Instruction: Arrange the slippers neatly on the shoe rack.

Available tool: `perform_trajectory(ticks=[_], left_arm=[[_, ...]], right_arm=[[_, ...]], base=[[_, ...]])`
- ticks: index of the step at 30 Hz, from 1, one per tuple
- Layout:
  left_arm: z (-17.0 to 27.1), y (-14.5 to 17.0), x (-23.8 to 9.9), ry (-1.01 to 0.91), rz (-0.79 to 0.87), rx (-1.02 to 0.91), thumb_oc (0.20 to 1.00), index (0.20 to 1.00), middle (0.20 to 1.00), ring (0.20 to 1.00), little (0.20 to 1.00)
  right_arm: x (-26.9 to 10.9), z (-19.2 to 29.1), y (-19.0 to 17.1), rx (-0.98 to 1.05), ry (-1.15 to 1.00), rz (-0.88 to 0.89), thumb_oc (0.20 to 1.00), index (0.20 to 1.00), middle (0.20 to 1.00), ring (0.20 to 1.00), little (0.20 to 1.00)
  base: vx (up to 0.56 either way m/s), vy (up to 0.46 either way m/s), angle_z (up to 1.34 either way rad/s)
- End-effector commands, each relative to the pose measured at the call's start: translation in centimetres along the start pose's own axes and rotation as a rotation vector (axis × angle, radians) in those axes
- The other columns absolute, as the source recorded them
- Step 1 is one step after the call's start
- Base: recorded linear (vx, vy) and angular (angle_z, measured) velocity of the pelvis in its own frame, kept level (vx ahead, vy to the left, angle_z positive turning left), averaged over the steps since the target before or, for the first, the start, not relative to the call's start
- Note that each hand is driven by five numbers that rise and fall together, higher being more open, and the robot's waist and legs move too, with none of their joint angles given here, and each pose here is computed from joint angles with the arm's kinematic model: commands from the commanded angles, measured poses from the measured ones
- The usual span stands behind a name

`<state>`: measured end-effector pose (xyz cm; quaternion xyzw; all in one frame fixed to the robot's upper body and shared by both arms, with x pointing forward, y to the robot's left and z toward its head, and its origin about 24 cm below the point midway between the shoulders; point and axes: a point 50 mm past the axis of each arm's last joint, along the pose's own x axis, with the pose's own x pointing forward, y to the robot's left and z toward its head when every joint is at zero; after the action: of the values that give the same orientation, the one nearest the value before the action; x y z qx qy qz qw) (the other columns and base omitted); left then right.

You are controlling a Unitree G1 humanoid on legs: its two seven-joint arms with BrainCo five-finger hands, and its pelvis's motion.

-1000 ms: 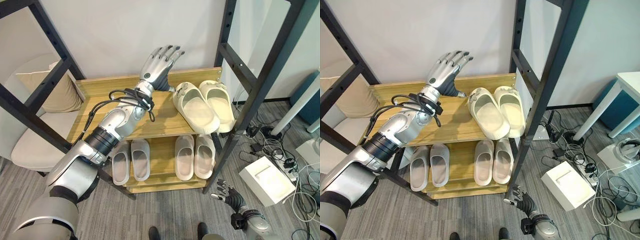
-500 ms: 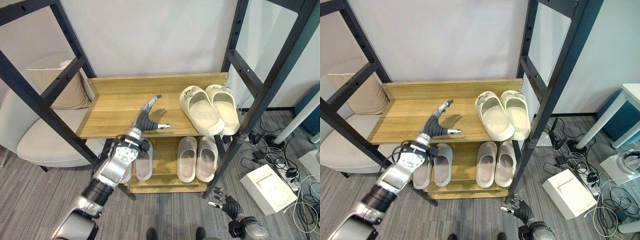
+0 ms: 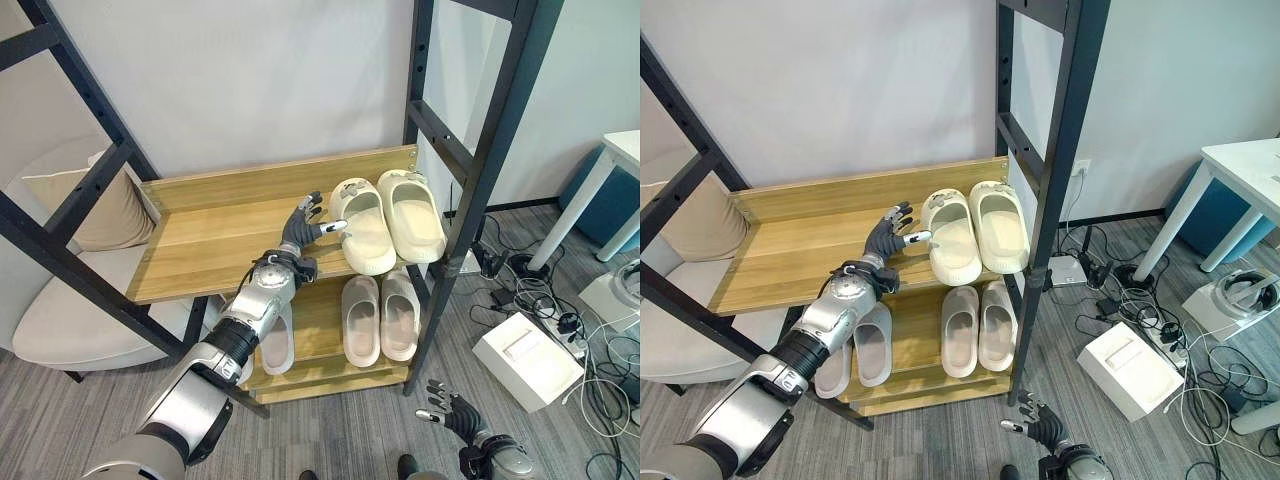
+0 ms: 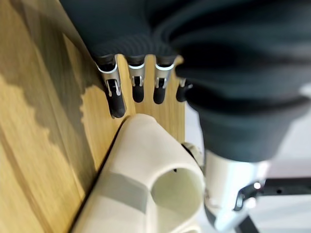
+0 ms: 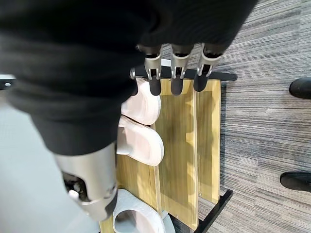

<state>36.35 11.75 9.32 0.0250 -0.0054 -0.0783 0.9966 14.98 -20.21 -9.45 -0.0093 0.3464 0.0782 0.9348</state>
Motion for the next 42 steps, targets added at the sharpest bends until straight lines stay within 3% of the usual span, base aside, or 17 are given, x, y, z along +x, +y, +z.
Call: perform_trajectory(ticks=[1,6,11,12,16,17,18,19,22,25,27,33,34,36,37,39,42], left_arm=[[3.4,1.6,1.7,-0.103,0.077,0.118,1.000,1.000,1.000,1.000,1.000],[4.9,1.4,1.1,-0.209,0.105,0.092,1.000,1.000,1.000,1.000,1.000],[9.3,1.7,-3.4,-0.558,0.143,-0.054,1.000,1.000,1.000,1.000,1.000],[11.5,2.3,-6.3,-0.723,0.073,-0.175,1.000,1.000,1.000,1.000,1.000],[11.8,2.1,-8.5,-0.782,-0.081,-0.322,1.000,1.000,1.000,1.000,1.000],[11.7,0.8,-9.7,-0.773,-0.291,-0.454,1.000,1.000,1.000,1.000,1.000],[11.7,0.9,-9.7,-0.771,-0.293,-0.456,1.000,1.000,1.000,1.000,1.000],[11.2,-0.3,-10.7,-0.733,-0.441,-0.476,1.000,1.000,1.000,1.000,1.000],[9.2,-2.8,-13.1,-0.505,-0.853,-0.328,1.000,1.000,1.000,1.000,1.000],[7.6,-3.2,-13.5,-0.357,-0.974,-0.246,1.000,1.000,1.000,1.000,1.000],[4.0,-2.6,-14.4,-0.125,-1.044,-0.155,1.000,1.000,1.000,1.000,1.000],[-4.0,0.0,-15.1,0.208,-0.942,0.010,1.000,1.000,1.000,1.000,1.000],[-9.0,1.8,-15.5,0.346,-0.759,0.128,1.000,1.000,1.000,1.000,1.000],[-12.5,3.0,-16.1,0.425,-0.545,0.176,1.000,1.000,1.000,1.000,1.000],[-16.7,3.5,-17.9,0.564,-0.289,0.049,1.000,1.000,1.000,1.000,1.000],[-17.4,3.3,-18.1,0.582,-0.237,0.032,1.000,1.000,1.000,1.000,1.000],[-20.1,3.9,-19.2,0.675,0.123,-0.146,1.000,1.000,1.000,1.000,1.000]], right_arm=[[0.7,2.3,0.8,-0.031,-0.103,0.053,1.000,1.000,1.000,1.000,1.000],[1.0,2.7,1.0,-0.019,-0.119,0.043,1.000,1.000,1.000,1.000,1.000],[1.3,3.6,1.3,0.001,-0.174,0.026,1.000,1.000,1.000,1.000,1.000],[1.3,3.6,1.3,0.019,-0.183,0.027,1.000,1.000,1.000,1.000,1.000],[1.2,3.2,1.4,0.031,-0.175,0.035,1.000,1.000,1.000,1.000,1.000],[1.1,3.2,1.6,0.042,-0.180,0.054,1.000,1.000,1.000,1.000,1.000],[1.1,3.2,1.7,0.042,-0.179,0.054,1.000,1.000,1.000,1.000,1.000],[0.9,3.1,1.6,0.047,-0.181,0.062,1.000,1.000,1.000,1.000,1.000],[0.6,2.8,1.2,0.014,-0.175,0.085,1.000,1.000,1.000,1.000,1.000],[0.5,2.8,0.9,-0.013,-0.172,0.101,1.000,1.000,1.000,1.000,1.000],[0.4,2.5,0.7,-0.034,-0.159,0.120,1.000,1.000,1.000,1.000,1.000],[0.3,2.6,0.9,-0.010,-0.160,0.158,1.000,1.000,1.000,1.000,1.000],[0.3,2.6,0.8,0.010,-0.157,0.146,1.000,1.000,1.000,1.000,1.000],[0.4,2.3,0.5,0.036,-0.144,0.114,1.000,1.000,1.000,1.000,1.000],[0.4,2.1,0.2,0.057,-0.138,0.073,1.000,1.000,1.000,1.000,1.000],[0.4,2.1,0.0,0.065,-0.138,0.052,1.000,1.000,1.000,1.000,1.000],[0.6,1.7,-0.9,0.092,-0.126,-0.049,1.000,1.000,1.000,1.000,1.000]], base=[[0.01,-0.002,-0.08],[0.01,-0.002,-0.09],[0.00,-0.005,0.08],[0.01,0.005,0.25],[0.01,0.007,0.11],[0.01,0.010,0.07],[0.00,0.000,0.00],[0.00,0.009,0.06],[-0.02,0.015,0.07],[-0.03,0.016,0.05],[-0.04,0.015,0.01],[0.00,0.005,-0.01],[0.00,0.036,-0.03],[0.00,0.023,-0.12],[-0.03,0.004,-0.16],[-0.02,0.002,-0.09],[0.00,-0.001,0.02]])
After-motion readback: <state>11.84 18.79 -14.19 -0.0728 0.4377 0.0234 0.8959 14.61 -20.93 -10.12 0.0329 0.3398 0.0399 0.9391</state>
